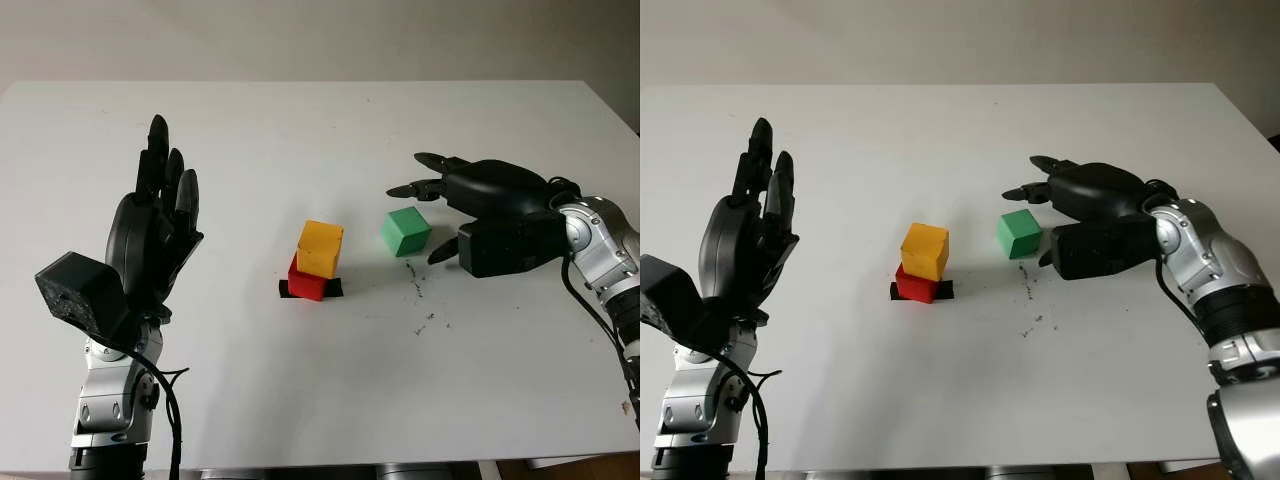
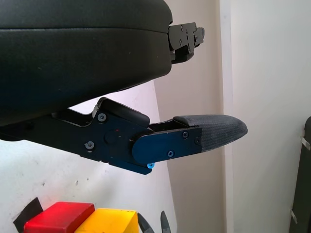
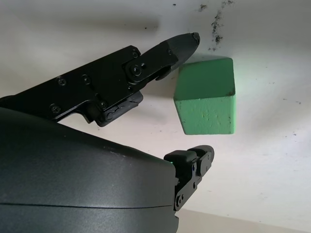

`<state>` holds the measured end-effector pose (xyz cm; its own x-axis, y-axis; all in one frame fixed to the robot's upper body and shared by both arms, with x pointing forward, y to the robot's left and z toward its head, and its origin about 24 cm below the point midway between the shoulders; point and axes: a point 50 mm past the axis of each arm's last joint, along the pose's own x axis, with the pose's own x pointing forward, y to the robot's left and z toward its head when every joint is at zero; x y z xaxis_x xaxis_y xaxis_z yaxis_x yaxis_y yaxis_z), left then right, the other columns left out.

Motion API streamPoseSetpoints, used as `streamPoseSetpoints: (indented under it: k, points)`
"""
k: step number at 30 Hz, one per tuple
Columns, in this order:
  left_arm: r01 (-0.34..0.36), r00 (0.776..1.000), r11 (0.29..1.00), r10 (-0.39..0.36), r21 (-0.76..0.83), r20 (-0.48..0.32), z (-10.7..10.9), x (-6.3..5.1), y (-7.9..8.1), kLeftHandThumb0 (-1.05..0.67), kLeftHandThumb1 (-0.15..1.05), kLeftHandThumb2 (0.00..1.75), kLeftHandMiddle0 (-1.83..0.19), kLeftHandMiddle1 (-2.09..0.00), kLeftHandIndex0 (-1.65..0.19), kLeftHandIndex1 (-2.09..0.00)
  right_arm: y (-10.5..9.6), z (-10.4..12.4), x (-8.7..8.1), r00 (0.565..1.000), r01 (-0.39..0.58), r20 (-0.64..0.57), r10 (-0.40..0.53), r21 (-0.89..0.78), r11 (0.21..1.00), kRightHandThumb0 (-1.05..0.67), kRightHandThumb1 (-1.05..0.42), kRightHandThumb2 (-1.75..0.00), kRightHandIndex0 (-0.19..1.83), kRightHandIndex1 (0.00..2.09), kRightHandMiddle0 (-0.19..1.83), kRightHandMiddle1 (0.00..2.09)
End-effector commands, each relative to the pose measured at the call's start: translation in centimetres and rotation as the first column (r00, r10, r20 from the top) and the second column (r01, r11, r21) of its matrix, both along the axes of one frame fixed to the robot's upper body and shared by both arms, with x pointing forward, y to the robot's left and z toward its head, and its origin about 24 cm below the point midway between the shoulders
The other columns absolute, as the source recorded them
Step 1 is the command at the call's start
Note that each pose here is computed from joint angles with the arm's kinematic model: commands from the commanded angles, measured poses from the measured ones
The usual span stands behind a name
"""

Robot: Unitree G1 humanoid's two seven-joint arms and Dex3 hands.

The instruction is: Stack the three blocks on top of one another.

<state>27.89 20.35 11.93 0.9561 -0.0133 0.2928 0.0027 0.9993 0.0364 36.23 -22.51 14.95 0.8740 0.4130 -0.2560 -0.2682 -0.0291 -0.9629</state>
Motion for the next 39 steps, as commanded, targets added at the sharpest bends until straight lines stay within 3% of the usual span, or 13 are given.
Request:
streamPoseSetpoints:
  k: [1,19,21,23,26,39]
  points:
    - [-0.005,1.0,1.0,0.005,0.021,0.005,0.15,-0.26,0.3,-0.72,1.05,0.57,0.14,-0.06,0.14,-0.05,0.56,0.41,0.23,0.999,-0.022,0.027,0.022,0.002,1.0,-0.54,-0.86,-0.06,-0.03,0.06,0.44,0.1]
    - [-0.003,1.0,1.0,0.002,0.023,0.024,0.51,-0.04,0.15,-0.72,1.05,0.57,0.13,-0.06,0.13,-0.06,0.59,0.46,0.47,0.994,-0.059,0.087,0.062,-0.035,0.998,-0.44,-0.89,-0.05,0.11,0.09,0.74,0.24]
    - [-0.003,1.0,1.0,0.003,0.018,0.024,0.53,-0.04,0.1,-0.72,1.05,0.56,0.13,-0.06,0.12,-0.06,0.63,0.37,0.45,0.992,-0.07,0.098,0.073,-0.036,0.997,-0.42,-0.9,-0.05,0.16,0.08,0.79,0.42]
    - [-0.004,1.0,1.0,0.004,0.02,0.023,0.52,-0.03,0.09,-0.72,1.05,0.56,0.13,-0.06,0.12,-0.06,0.65,0.31,0.43,0.99,-0.081,0.11,0.085,-0.036,0.996,-0.4,-0.91,-0.05,0.22,0.07,0.63,0.93]
    - [-0.002,1.0,1.0,0.001,0.025,0.021,0.45,-0.09,0.14,-0.72,1.05,0.56,0.13,-0.05,0.12,-0.06,0.69,0.25,0.48,0.989,-0.087,0.12,0.09,-0.028,0.996,-0.41,-0.93,-0.06,0.25,0.06,0.52,1.17]
    - [-0.011,1.0,1.0,0.01,0.018,0.027,0.38,-0.05,0.11,-0.7,1.05,0.52,0.11,-0.06,0.11,-0.06,1.15,0.87,0.44,0.979,-0.126,0.159,0.13,-0.035,0.991,-0.41,-0.93,-0.05,0.29,0.07,0.49,1.2]
